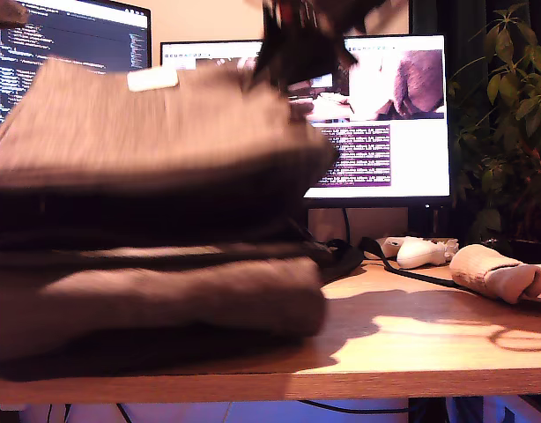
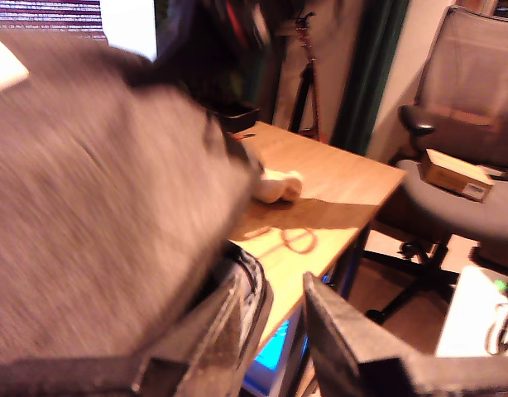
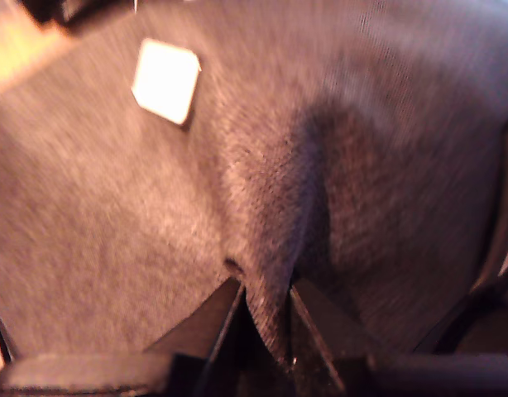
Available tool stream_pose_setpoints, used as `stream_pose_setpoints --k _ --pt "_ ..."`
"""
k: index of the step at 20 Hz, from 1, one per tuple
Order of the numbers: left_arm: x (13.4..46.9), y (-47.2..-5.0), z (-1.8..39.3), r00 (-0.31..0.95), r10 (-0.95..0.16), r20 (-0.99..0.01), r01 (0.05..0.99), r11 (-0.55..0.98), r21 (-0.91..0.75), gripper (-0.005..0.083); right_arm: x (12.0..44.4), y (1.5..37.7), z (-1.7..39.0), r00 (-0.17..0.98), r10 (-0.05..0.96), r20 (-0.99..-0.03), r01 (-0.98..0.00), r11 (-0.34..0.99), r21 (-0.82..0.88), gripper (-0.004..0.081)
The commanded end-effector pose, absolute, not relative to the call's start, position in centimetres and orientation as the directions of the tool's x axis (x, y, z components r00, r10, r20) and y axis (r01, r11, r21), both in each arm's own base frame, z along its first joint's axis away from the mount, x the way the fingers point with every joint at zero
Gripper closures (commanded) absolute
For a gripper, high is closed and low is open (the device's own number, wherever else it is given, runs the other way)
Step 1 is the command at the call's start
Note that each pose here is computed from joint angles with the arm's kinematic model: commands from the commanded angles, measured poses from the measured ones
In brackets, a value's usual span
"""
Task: Pack the pair of socks inside the grey Google backpack
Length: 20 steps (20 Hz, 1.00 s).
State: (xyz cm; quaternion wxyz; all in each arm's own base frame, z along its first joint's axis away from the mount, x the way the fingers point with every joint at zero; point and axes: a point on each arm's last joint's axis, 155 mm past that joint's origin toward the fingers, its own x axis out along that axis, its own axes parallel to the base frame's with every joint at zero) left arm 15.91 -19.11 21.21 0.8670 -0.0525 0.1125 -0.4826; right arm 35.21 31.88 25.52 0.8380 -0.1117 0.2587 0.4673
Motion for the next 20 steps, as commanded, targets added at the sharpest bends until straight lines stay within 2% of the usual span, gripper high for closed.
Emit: stream_pose_setpoints --k 1,6,7,9,10,14,15,19,20 --pt "15.7 -19.4 21.3 0.494 -0.858 -0.142 0.827 0.514 -0.226 0.0572 35.4 32.6 30.7 0.463 0.771 -0.438 -0.854 0.520 0.013 0.0783" --pt "15.9 -19.4 22.2 0.506 -0.855 -0.113 0.820 0.518 -0.243 0.0572 35.4 32.7 34.3 0.484 0.786 -0.385 -0.854 0.520 -0.013 0.0783" --pt "16.1 -19.3 22.6 0.518 -0.849 -0.107 0.831 0.529 -0.172 0.0563 35.4 32.7 34.3 0.483 0.785 -0.388 -0.854 0.520 -0.012 0.0783" --pt "16.4 -19.0 23.8 0.552 -0.829 -0.088 0.830 0.557 -0.040 0.0421 35.2 32.5 33.7 0.475 0.779 -0.408 -0.854 0.520 -0.002 0.0783" --pt "16.7 -18.9 24.4 0.572 -0.817 -0.081 0.820 0.570 0.046 0.0377 35.1 32.5 33.6 0.473 0.778 -0.414 -0.854 0.520 0.001 0.0783" --pt "16.9 -20.3 25.2 0.558 -0.822 -0.115 0.817 0.521 0.247 0.0338 35.1 32.5 33.6 0.473 0.778 -0.414 -0.854 0.520 0.001 0.0783" --pt "17.1 -20.8 24.8 0.555 -0.820 -0.141 0.822 0.515 0.243 0.0307 35.1 32.5 33.6 0.473 0.777 -0.414 -0.853 0.521 0.002 0.0783" --pt "18.1 -22.9 22.1 0.566 -0.782 -0.259 0.796 0.437 0.419 0.0183 35.0 32.7 33.6 0.469 0.780 -0.413 -0.856 0.516 0.002 0.0783" --pt "18.8 -23.2 21.9 0.599 -0.756 -0.265 0.774 0.460 0.436 0.0160 35.0 32.7 33.6 0.472 0.778 -0.414 -0.855 0.519 0.001 0.0783"
